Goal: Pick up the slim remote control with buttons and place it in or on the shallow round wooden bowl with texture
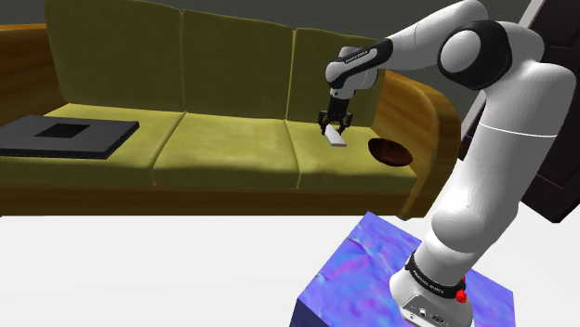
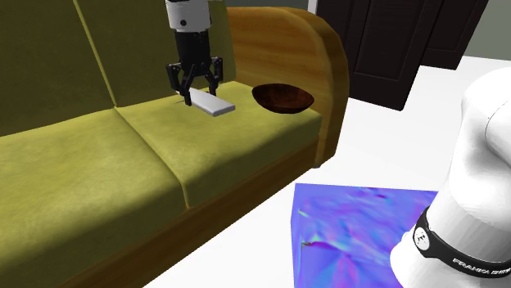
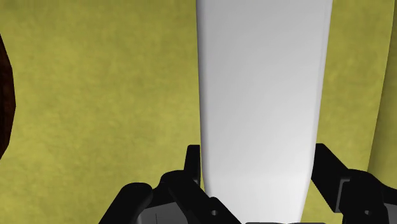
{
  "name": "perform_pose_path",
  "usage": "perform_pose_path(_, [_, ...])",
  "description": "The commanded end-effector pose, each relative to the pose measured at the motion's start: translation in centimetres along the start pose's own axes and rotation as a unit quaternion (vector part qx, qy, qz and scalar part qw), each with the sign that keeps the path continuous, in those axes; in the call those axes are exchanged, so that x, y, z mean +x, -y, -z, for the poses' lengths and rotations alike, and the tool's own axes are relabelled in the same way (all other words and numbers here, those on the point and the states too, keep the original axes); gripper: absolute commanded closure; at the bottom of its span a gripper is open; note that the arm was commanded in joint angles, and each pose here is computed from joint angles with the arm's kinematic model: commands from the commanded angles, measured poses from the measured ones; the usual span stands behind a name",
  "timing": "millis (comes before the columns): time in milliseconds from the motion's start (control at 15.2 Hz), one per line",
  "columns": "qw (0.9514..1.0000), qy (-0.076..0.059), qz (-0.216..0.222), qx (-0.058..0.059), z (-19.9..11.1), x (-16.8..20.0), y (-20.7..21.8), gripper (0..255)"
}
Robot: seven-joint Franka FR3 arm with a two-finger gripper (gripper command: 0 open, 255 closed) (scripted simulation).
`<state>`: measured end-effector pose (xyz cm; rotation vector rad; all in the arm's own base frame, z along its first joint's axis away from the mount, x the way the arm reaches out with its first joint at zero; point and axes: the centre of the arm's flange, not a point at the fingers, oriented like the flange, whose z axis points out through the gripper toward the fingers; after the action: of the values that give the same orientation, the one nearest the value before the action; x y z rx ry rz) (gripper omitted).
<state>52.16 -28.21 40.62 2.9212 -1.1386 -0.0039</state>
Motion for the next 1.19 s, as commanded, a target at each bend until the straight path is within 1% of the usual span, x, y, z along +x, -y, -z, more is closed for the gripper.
perform_pose_path(0, [1.0000, 0.000, 0.000, 0.000, 1.1, 0.0, 0.0, 255])
perform_pose_path(396, [1.0000, 0.000, 0.000, 0.000, 4.3, 0.0, 0.0, 255])
perform_pose_path(462, [1.0000, 0.000, 0.000, 0.000, 4.4, 0.0, 0.0, 255])
perform_pose_path(1122, [1.0000, 0.000, 0.000, 0.000, 4.4, -1.8, -13.1, 255])
